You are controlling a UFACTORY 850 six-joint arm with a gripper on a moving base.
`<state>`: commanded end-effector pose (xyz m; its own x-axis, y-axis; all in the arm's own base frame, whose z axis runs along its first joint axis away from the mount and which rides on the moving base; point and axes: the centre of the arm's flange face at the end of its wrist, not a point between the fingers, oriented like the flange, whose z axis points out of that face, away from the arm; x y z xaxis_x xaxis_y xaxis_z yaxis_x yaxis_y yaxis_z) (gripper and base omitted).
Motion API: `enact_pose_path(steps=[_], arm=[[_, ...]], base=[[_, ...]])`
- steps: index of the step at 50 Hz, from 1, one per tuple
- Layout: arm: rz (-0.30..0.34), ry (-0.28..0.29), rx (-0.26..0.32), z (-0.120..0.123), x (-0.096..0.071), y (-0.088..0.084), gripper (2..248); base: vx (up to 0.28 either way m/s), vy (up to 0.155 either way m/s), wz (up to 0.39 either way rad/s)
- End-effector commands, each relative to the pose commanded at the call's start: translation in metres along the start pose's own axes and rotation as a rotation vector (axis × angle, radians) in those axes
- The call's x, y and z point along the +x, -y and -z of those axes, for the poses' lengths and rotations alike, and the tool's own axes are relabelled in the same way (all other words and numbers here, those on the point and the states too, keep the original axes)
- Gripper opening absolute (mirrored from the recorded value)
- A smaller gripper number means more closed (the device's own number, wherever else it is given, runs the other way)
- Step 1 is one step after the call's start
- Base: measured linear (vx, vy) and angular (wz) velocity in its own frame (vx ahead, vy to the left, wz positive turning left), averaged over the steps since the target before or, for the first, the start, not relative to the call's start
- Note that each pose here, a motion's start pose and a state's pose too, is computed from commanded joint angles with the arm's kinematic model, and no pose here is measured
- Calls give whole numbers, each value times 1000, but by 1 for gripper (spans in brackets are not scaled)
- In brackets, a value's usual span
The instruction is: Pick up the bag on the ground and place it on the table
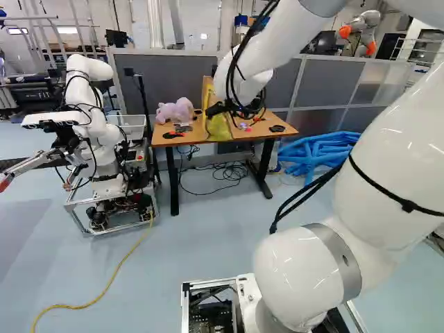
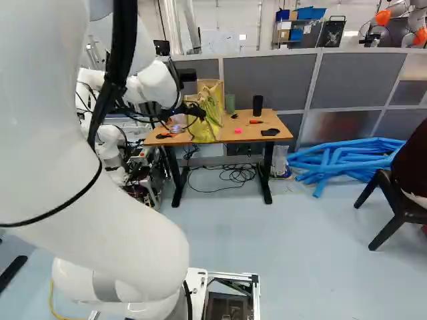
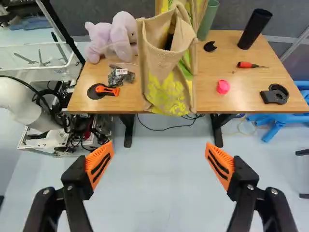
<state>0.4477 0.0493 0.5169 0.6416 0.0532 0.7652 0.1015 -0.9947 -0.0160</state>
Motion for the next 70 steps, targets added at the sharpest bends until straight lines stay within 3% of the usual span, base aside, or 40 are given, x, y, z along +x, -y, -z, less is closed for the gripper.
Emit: enact_pose_path(steps=[36, 70], arm=[[-26, -186, -23, 9, -115, -20, 247], [-35, -303, -64, 27, -190, -30, 247]], base=[[0, 0, 0], [0, 0, 0]])
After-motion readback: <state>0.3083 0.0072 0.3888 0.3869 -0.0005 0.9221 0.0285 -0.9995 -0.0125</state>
